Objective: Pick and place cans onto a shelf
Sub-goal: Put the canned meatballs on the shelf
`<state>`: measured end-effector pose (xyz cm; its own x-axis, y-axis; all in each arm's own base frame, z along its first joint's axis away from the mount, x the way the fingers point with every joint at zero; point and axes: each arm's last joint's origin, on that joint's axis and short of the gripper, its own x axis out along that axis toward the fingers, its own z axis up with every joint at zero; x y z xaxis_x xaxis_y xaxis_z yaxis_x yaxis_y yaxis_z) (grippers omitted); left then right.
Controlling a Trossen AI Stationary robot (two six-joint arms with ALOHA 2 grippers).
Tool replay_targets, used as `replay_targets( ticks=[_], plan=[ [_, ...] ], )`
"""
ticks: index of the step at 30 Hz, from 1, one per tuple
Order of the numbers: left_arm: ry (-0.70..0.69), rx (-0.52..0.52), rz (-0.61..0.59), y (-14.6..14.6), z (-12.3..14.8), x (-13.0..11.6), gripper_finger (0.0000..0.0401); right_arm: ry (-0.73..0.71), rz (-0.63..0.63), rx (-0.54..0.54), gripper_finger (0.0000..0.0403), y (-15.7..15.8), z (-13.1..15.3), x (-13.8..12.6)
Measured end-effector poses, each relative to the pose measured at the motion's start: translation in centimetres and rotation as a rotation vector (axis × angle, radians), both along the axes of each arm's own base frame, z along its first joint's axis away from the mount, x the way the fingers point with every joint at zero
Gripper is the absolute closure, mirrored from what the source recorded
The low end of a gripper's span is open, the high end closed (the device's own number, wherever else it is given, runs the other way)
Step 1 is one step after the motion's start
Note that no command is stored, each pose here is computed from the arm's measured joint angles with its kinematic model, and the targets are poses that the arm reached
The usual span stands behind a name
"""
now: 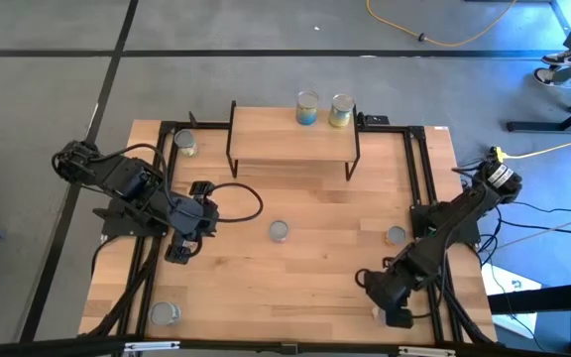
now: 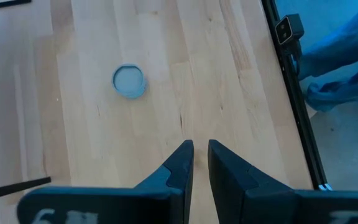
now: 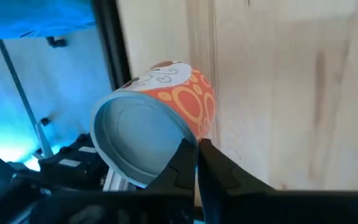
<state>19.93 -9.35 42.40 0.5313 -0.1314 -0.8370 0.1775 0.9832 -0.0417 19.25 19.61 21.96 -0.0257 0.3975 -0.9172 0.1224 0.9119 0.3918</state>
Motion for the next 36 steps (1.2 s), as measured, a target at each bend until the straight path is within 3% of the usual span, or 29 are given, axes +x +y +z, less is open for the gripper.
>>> replay_targets(
  ticks=[11,18,23,36],
  plan=[
    [0.001,-0.005,0.011,0.0,0.0,0.0,0.0358,-0.017,-0.058,-0.126,0.0399,-4.8,8.6,3.1],
    [-0.069,0.093,0.189,0.5,0.1,0.2,0.0358,-0.115,-0.201,-0.300,0.0400,-9.0,13.5,4.1],
    [-0.095,0.142,0.233,0.7,0.1,0.2,0.0358,-0.165,-0.283,-0.418,0.0400,-12.0,15.4,4.5],
    [-0.093,0.143,0.288,1.8,0.2,0.6,0.0358,-0.263,-0.414,-0.520,0.0401,-22.1,18.4,5.6]
  ],
)
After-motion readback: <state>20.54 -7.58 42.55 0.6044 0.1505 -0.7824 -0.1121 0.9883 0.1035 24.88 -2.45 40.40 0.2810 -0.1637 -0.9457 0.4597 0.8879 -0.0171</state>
